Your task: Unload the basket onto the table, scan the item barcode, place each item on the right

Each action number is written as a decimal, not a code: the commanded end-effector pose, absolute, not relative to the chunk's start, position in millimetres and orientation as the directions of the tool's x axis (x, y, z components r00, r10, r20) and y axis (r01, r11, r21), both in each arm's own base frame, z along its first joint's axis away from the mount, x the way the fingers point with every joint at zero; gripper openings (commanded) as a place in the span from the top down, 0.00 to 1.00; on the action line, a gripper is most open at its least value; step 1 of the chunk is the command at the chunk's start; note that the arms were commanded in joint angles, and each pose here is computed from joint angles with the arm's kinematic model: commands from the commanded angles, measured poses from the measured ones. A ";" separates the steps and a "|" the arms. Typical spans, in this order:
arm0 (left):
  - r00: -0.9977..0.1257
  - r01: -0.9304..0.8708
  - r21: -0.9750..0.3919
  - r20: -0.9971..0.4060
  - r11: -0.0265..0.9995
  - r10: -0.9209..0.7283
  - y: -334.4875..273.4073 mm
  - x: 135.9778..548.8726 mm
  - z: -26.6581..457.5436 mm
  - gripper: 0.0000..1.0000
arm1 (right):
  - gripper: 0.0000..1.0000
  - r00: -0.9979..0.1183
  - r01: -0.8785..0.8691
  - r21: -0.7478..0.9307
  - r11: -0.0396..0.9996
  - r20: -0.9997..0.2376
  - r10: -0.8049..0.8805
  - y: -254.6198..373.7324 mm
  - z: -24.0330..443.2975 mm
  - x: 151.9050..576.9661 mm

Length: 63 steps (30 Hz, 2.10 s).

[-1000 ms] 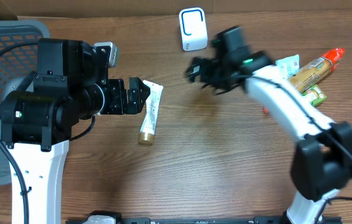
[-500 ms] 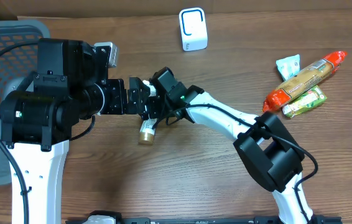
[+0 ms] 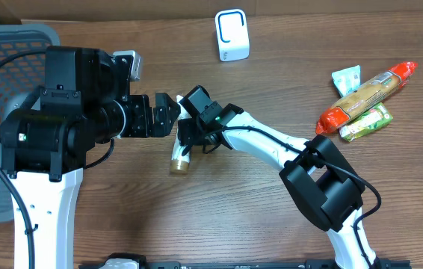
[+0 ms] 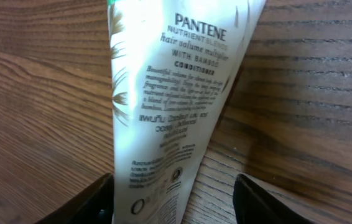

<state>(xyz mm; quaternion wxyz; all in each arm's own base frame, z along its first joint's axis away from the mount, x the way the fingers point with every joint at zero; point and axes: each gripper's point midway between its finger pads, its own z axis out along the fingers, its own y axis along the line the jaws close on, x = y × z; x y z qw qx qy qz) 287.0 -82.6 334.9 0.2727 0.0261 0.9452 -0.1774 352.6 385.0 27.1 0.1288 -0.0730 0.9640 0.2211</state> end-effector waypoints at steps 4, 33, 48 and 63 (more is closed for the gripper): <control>-0.846 0.177 -0.316 -0.533 0.932 -0.020 -86.3 286.6 335.9 0.00 | 0.63 -0.965 -0.184 0.367 0.912 -0.244 -0.096 379.9 -1.0 347.1; -0.846 0.177 -0.316 -0.532 0.932 -0.020 -86.3 286.5 335.8 0.01 | 0.96 -0.942 -0.046 -0.430 0.902 -0.281 -0.182 191.7 24.4 367.6; -0.846 0.177 -0.316 -0.532 0.932 -0.020 -86.3 286.5 335.8 0.00 | 0.21 -0.943 -0.284 -0.050 0.958 -0.169 -0.288 315.6 2.5 297.7; -0.846 0.177 -0.316 -0.533 0.932 -0.020 -86.3 286.6 335.9 0.00 | 0.12 -0.893 -0.212 -0.172 0.962 -0.367 -0.262 283.8 51.3 384.4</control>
